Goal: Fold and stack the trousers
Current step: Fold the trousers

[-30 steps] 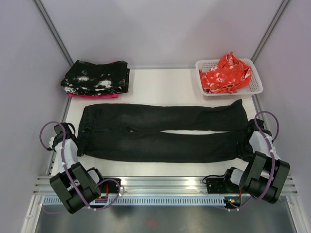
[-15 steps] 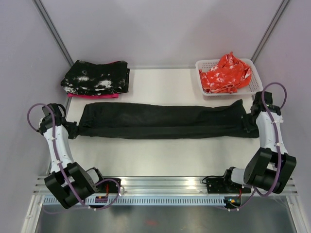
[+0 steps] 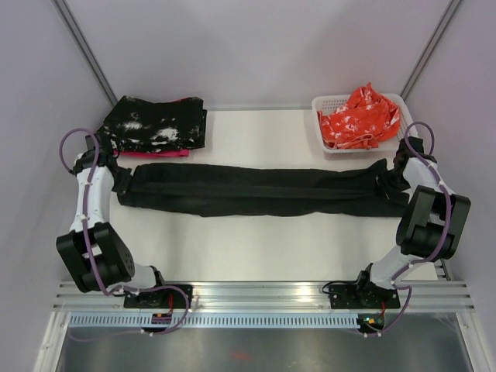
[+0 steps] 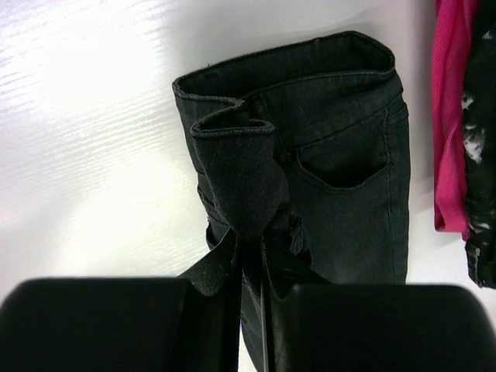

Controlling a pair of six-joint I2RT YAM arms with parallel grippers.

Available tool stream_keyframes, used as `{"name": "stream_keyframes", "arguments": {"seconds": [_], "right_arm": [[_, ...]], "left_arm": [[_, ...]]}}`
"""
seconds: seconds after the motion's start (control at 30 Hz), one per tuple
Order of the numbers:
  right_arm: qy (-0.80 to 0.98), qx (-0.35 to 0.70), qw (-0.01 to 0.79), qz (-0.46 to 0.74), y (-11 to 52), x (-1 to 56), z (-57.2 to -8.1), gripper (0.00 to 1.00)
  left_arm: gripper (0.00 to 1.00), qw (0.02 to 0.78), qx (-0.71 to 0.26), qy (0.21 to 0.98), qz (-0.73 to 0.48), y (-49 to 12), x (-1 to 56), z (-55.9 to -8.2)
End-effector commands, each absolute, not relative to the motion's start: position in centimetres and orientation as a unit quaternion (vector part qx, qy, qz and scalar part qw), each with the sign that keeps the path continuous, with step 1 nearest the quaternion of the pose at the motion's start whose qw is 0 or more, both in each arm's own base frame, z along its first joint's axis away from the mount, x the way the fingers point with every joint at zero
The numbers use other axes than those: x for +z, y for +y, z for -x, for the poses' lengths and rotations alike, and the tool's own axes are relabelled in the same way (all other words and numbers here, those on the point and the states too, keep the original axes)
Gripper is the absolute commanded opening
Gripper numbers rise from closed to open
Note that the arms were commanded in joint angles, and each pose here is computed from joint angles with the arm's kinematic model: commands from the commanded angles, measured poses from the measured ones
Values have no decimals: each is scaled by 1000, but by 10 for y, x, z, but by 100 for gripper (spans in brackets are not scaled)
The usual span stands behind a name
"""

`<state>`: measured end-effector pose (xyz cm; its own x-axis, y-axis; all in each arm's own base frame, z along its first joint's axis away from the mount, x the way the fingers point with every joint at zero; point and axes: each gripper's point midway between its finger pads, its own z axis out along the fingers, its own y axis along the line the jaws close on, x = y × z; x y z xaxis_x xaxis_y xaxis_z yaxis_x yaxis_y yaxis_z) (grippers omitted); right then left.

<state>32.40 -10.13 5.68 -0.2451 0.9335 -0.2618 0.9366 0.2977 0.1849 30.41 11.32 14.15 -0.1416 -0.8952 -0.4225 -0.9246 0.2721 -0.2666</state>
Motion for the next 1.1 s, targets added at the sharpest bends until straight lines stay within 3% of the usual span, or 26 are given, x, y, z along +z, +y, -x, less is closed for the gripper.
{"name": "stream_keyframes", "arguments": {"seconds": [0.0,0.13,0.47,0.8,1.07], "right_arm": [[770,-27,288,-569,-148,89,-370,0],[776,-16,314,-547,-153,98,-390,0],[797,-18,279,-535,-159,68,-412,0],[808,44,348,-474,-151,96,-449,0],[811,29,356,-464,-156,98,-448,0]], "left_arm": [[2,355,128,698,609,175,181,-325],[2,360,136,702,599,178,179,-338],[2,344,167,711,590,185,156,-365],[2,353,176,717,574,196,136,-387],[2,359,167,723,566,197,135,-401]]}}
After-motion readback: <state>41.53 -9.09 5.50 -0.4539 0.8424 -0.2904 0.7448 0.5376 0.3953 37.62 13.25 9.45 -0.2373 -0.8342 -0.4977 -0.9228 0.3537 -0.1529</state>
